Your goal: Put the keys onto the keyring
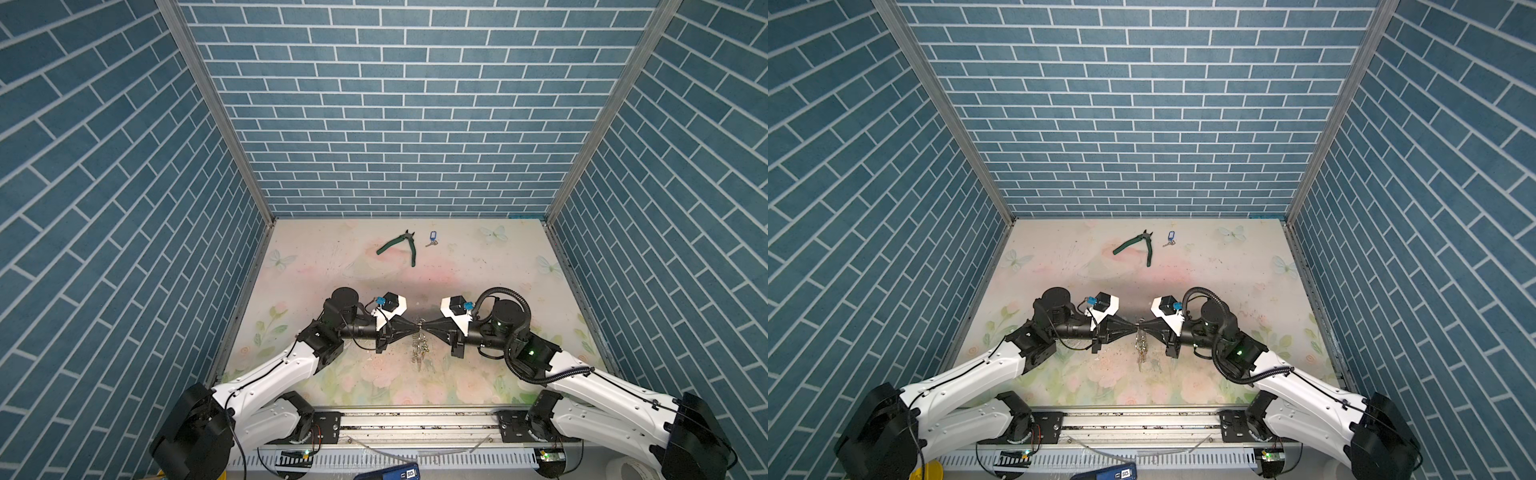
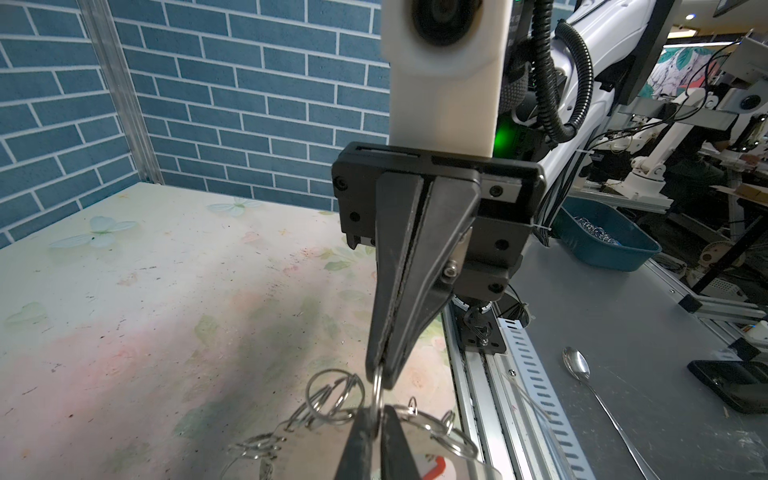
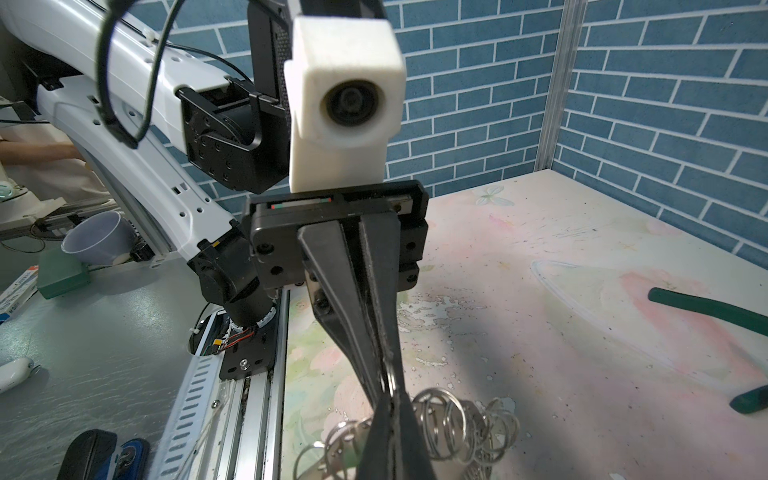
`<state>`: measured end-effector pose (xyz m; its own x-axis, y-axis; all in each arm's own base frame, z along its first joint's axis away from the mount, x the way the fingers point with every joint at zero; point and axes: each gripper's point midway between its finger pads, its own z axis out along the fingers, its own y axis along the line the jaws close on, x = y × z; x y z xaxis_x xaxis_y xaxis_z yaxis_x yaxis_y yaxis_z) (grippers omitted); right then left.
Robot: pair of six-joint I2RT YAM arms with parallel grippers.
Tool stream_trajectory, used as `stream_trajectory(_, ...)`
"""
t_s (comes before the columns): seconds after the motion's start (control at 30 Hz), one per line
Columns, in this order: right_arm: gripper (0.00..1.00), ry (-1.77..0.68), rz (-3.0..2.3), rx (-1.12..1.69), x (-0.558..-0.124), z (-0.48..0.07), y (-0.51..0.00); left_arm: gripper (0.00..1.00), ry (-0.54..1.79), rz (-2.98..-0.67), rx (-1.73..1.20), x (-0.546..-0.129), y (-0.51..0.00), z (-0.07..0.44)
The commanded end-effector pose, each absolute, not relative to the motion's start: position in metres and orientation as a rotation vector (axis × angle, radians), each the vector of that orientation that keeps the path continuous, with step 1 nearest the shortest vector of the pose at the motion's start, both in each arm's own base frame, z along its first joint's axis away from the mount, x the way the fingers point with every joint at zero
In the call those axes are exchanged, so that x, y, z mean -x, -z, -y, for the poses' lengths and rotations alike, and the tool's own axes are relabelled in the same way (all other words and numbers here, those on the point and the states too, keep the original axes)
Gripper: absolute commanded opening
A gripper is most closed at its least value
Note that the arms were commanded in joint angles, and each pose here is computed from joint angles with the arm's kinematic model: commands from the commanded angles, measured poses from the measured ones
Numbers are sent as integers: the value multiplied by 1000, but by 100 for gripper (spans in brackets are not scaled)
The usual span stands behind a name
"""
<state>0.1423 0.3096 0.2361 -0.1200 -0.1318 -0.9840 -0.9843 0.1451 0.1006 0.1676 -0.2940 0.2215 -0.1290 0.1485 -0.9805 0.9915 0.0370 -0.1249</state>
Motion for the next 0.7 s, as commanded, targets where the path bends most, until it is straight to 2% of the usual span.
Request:
stream_trajectory(0.0, 0, -1153, -1428, 1155, -137, -311, -239, 11, 1195, -1388, -1230, -168, -229, 293)
stream_trajectory(0.3, 0, -1141, -1430, 1150, -139, -311, -241, 2, 1201, -1399, -1239, -168, -227, 295)
stream_trajectory(0.47, 0, -1098, -1440, 1075, -146, -303, -251, 0, 1138, -1435, -1208, -178, -223, 293)
stream_trajectory(0.5, 5, -1075, -1442, 1053, -149, -299, -253, 0, 1128, -1442, -1201, -180, -222, 292)
stream_trajectory(0.63, 43, -878, -1512, 854, -182, -272, -256, 1, 1057, -1469, -1144, -191, -221, 289)
stream_trajectory(0.67, 48, -826, -1542, 798, -192, -264, -256, 1, 1040, -1470, -1133, -193, -221, 287)
